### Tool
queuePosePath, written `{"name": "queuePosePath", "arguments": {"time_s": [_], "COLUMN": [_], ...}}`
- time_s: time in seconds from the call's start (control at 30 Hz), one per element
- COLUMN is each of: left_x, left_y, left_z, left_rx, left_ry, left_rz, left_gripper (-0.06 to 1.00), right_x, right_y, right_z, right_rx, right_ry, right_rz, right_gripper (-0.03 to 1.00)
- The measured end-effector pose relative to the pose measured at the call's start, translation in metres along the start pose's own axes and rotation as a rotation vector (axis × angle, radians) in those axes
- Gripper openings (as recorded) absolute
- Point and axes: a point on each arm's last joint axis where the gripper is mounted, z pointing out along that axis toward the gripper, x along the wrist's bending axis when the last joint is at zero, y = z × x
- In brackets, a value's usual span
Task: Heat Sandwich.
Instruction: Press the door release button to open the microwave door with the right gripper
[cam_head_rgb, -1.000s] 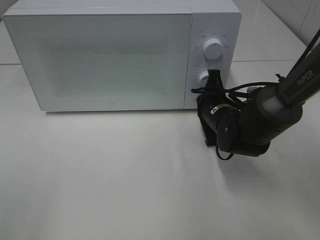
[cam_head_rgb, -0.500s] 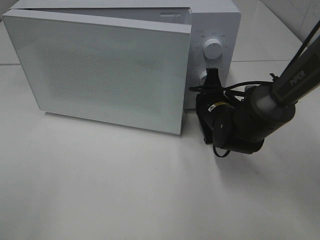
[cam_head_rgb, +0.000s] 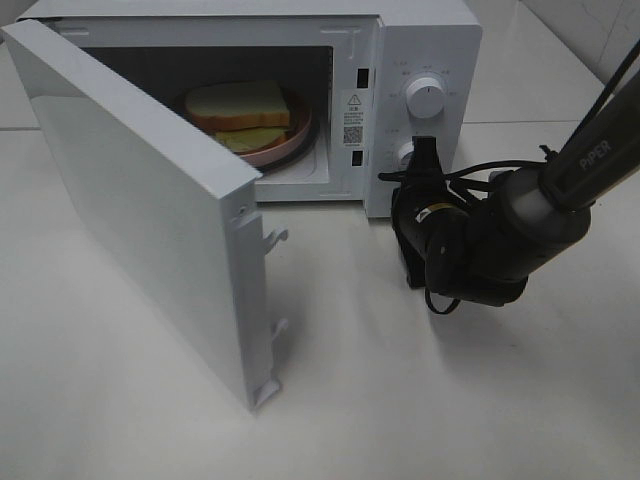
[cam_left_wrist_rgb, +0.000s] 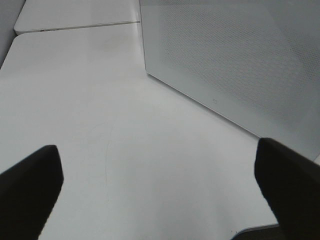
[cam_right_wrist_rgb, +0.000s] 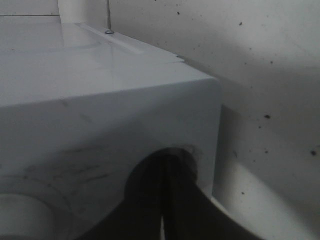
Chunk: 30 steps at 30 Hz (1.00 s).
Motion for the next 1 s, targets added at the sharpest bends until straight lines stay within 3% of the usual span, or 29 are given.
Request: {"name": "queuePosePath", "arguments": {"time_s": [0.3,0.6,1.0], "left_x": [0.0,0.0,0.0], "left_y": [0.0,0.0,0.0], "left_z": [0.0,0.0,0.0], "left_rx": [0.0,0.0,0.0], "left_ry": [0.0,0.0,0.0], "left_rz": [0.0,0.0,0.0], "left_gripper": [0.99,0.99,0.99], "right_x": [0.0,0.011,0.024], "right_y": [-0.001,0.002,0.004], "right_z": [0.0,-0.003,-0.025], "right_rx": [0.012,0.044,0.144], "right_ry": [-0.021,-0.103,-0.156], "right_rz": [0.024,0.051,-0.036], "right_gripper": [0.01,0.01,0.01]}}
